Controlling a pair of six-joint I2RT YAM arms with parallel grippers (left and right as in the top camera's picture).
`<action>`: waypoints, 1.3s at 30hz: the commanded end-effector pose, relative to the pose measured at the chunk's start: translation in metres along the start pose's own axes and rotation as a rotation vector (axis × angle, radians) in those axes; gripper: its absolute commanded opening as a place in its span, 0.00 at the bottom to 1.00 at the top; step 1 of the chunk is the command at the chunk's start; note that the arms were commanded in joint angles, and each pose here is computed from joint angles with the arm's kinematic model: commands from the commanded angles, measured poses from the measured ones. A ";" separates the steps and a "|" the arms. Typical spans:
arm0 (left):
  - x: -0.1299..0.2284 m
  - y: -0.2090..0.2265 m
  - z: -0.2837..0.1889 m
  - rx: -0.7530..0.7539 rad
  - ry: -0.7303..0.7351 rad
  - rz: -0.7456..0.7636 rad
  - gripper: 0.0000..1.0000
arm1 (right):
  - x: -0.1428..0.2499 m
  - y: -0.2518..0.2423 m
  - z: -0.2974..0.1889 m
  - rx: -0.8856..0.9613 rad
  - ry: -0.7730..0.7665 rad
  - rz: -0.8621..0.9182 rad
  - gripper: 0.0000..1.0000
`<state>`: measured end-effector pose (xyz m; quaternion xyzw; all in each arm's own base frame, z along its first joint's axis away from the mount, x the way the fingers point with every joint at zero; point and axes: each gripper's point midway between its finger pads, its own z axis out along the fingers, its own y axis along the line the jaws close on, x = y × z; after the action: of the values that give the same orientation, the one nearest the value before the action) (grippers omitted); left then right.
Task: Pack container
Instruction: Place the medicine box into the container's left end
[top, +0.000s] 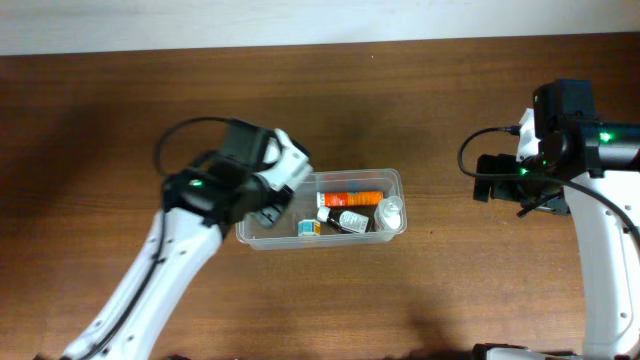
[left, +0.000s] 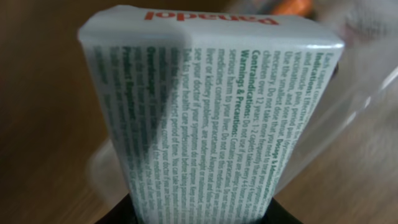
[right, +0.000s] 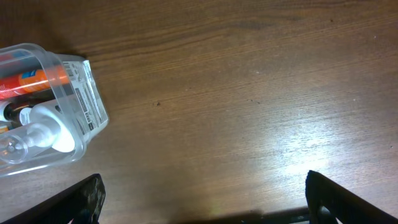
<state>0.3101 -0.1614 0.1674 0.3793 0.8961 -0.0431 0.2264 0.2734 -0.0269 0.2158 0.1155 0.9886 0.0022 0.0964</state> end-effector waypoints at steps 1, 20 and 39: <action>0.024 -0.006 0.038 0.001 0.147 0.130 0.40 | 0.000 -0.001 0.001 -0.004 0.006 0.007 0.94; 0.026 0.019 0.062 -0.127 0.245 -0.068 0.99 | 0.000 0.000 0.001 -0.005 0.003 -0.010 0.94; 0.045 0.128 -0.069 -0.431 -0.102 -0.762 1.00 | -0.056 0.071 -0.029 -0.122 -0.339 -0.195 0.99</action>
<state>0.3494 -0.0345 0.2218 -0.0001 0.9464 0.0504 0.3191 0.3427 0.0272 0.2516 0.0152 0.9639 0.0285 0.2644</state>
